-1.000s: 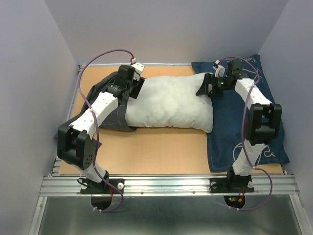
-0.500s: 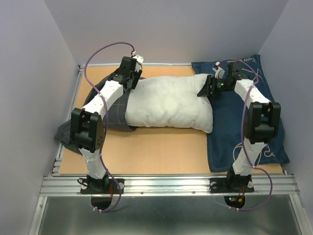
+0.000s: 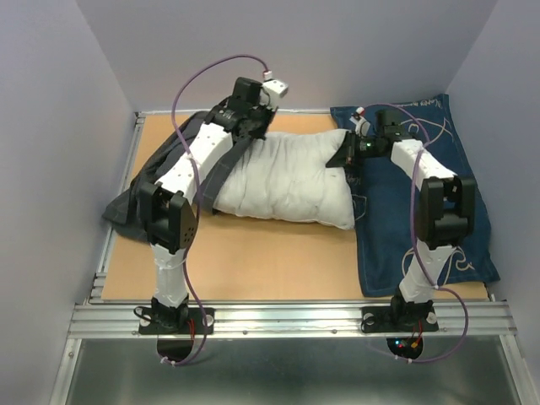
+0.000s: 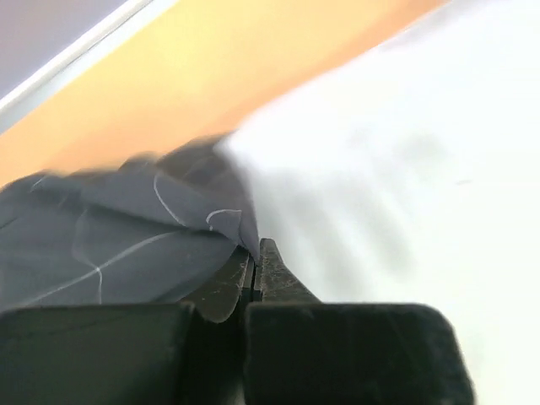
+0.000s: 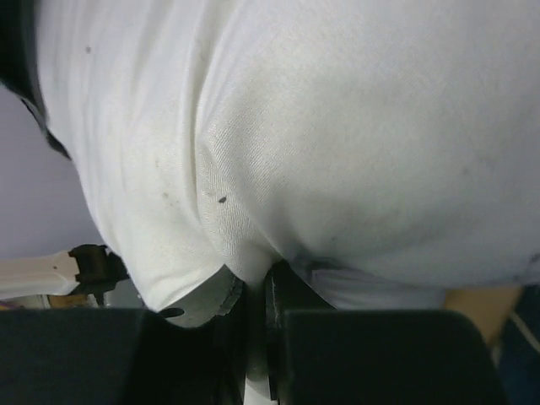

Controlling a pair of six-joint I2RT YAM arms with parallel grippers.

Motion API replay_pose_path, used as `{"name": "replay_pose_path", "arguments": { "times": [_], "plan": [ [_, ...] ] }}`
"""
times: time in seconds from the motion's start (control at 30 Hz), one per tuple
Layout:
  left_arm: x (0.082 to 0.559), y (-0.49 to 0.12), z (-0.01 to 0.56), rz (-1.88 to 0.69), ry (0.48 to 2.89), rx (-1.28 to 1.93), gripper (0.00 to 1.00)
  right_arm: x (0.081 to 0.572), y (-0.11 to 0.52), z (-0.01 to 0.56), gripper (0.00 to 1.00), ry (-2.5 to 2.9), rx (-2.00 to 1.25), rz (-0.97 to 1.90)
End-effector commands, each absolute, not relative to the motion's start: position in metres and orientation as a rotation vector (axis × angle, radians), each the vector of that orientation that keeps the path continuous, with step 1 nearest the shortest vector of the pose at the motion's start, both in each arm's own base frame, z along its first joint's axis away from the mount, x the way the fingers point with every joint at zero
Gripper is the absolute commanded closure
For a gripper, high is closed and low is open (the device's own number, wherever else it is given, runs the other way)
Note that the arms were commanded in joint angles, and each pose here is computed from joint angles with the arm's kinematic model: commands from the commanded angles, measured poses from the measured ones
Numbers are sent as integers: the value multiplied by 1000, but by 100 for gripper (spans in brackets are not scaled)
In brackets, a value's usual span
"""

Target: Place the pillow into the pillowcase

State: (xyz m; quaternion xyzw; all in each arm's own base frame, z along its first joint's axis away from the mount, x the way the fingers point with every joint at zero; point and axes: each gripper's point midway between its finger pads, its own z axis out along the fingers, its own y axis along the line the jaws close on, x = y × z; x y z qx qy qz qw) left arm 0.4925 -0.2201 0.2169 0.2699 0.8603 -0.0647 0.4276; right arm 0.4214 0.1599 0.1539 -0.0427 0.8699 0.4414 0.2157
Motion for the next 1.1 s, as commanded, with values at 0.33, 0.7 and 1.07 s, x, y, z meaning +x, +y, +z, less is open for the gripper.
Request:
{"name": "replay_pose_path", "arguments": {
  "times": [0.33, 0.7, 1.07],
  "plan": [
    [460, -291, 245, -700, 2074, 672, 97, 445, 185, 256, 100, 2095, -27, 1371],
    [461, -157, 315, -401, 1945, 639, 20, 428, 153, 235, 38, 2116, -151, 966],
    [392, -38, 290, -473, 1955, 241, 1, 417, 230, 273, 0, 1810, -865, 153]
  ]
}}
